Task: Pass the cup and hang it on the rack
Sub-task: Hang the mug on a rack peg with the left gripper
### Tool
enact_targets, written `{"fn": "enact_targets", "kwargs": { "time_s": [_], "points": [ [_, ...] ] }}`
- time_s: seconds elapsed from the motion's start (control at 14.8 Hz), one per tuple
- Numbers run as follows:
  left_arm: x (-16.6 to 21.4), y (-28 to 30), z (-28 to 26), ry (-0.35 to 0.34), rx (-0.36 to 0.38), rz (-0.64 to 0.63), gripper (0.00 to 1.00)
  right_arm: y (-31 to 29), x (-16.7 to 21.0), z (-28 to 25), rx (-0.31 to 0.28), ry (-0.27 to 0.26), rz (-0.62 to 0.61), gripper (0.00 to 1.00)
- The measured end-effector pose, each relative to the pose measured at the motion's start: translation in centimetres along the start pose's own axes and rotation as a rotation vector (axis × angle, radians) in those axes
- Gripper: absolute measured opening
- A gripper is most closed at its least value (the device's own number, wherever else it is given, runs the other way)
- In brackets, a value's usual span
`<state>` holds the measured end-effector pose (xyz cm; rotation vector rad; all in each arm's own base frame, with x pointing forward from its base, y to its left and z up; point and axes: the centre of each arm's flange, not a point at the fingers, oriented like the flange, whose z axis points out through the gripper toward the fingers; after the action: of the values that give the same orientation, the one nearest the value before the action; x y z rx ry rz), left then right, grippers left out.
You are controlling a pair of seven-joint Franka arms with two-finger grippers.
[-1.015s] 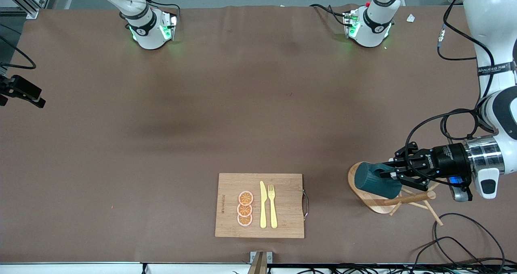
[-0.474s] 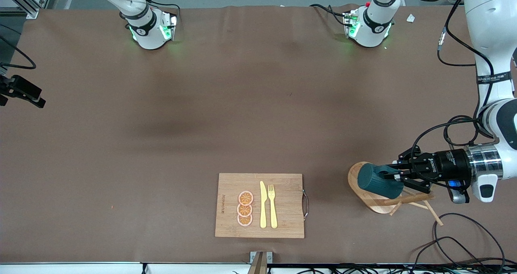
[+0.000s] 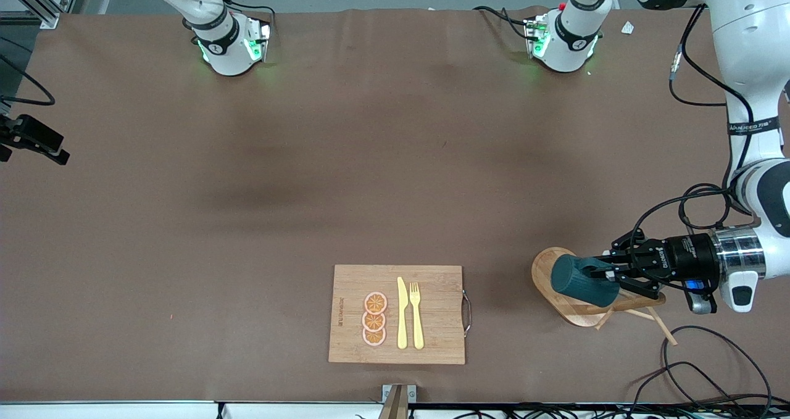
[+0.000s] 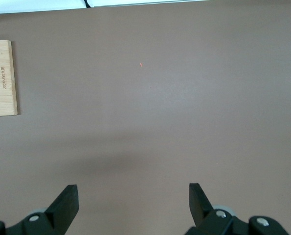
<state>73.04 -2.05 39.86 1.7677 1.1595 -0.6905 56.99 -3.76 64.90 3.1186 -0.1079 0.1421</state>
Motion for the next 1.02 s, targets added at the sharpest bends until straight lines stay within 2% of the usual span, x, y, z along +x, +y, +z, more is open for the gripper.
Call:
{"fn": "enact_targets", "kwargs": {
  "time_s": [1.02],
  "points": [
    [3.2, -1.2, -1.9, 0.013, -0.024, 0.01, 0.21, 0.0, -0.2, -0.3, -0.004, 0.01, -0.001, 1.0]
  ]
}}
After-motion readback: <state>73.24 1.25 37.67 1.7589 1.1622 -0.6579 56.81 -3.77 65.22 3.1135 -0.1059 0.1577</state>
